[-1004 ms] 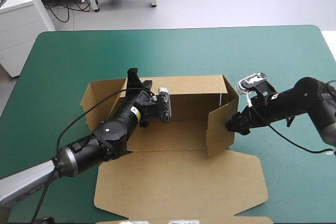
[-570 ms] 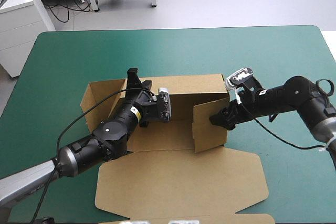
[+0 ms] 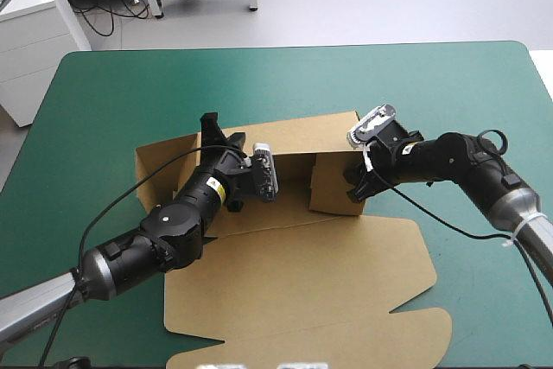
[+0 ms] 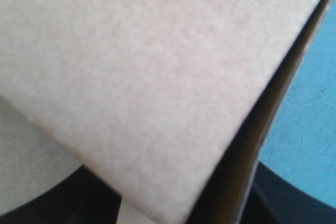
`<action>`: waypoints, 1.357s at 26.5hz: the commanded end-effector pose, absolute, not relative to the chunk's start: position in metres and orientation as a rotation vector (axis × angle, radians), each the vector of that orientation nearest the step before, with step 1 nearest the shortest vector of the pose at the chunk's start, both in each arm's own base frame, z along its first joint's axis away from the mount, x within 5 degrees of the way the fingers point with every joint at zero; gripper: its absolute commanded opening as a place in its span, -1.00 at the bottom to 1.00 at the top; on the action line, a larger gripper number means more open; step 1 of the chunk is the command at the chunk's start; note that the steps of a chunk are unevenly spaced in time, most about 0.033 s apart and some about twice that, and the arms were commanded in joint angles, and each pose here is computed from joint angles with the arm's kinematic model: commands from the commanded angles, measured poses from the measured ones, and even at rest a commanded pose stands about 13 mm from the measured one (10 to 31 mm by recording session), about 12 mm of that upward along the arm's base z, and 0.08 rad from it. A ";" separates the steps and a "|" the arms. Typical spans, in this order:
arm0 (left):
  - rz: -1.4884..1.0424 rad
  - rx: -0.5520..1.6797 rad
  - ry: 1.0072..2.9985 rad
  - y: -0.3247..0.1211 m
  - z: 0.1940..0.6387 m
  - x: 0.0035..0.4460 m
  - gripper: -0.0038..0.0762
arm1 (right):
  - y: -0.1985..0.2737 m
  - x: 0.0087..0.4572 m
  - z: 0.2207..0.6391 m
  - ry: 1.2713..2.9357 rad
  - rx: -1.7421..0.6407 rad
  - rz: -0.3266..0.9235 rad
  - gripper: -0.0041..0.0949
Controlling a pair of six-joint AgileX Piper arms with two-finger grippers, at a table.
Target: Fold the box
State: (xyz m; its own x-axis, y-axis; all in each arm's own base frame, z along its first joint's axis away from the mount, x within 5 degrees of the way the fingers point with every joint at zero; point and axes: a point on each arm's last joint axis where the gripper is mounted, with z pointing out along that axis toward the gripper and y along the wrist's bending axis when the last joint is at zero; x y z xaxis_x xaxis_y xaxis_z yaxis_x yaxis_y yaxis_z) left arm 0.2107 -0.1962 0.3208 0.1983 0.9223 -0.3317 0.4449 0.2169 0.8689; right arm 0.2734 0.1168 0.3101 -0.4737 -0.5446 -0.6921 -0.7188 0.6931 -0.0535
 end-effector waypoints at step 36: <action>0.361 1.444 1.273 -0.238 0.346 0.126 0.65 | 0.093 0.300 0.343 2.059 -0.361 0.111 -0.96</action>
